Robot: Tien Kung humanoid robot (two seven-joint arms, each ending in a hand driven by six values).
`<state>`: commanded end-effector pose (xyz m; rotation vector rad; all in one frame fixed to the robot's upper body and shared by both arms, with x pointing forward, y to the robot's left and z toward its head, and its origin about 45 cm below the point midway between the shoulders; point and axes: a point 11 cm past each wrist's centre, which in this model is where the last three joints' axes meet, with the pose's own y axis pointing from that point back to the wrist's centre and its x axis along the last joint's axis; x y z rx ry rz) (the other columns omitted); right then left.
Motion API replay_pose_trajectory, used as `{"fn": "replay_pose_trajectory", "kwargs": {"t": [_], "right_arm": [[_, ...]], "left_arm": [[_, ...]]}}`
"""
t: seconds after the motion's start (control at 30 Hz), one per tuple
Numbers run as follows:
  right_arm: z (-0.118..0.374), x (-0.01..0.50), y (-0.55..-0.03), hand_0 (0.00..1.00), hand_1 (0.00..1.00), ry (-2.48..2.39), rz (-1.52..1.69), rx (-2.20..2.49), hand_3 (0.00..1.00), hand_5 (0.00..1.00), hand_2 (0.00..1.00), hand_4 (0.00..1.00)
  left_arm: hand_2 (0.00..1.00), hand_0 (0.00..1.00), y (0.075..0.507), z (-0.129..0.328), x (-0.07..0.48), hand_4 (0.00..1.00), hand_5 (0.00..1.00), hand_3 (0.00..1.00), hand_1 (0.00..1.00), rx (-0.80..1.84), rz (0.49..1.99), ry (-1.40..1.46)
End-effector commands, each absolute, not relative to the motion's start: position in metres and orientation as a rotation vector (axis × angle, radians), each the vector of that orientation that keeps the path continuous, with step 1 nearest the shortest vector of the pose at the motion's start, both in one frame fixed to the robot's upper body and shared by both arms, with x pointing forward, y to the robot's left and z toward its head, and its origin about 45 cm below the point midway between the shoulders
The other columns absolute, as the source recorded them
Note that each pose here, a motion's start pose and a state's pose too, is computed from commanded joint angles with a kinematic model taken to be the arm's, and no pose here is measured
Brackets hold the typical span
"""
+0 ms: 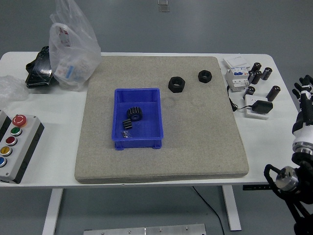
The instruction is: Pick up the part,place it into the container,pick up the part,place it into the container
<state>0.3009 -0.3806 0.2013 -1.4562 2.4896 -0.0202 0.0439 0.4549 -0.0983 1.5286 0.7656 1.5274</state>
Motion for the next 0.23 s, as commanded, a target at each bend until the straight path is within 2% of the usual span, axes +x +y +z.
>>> {"fn": "replay_pose_trajectory", "kwargs": {"t": [0.23], "right_arm": [[0.2023,0.3023,-0.3794,0.763,0.7,2.485,-0.022,-1.46,0.67,0.446,0.706,0.713]], "left_arm": [[0.538,0.624,0.4525,-0.0985,0.0498,0.704,0.347,0.617,0.54,1.512,1.526,0.754]]}}
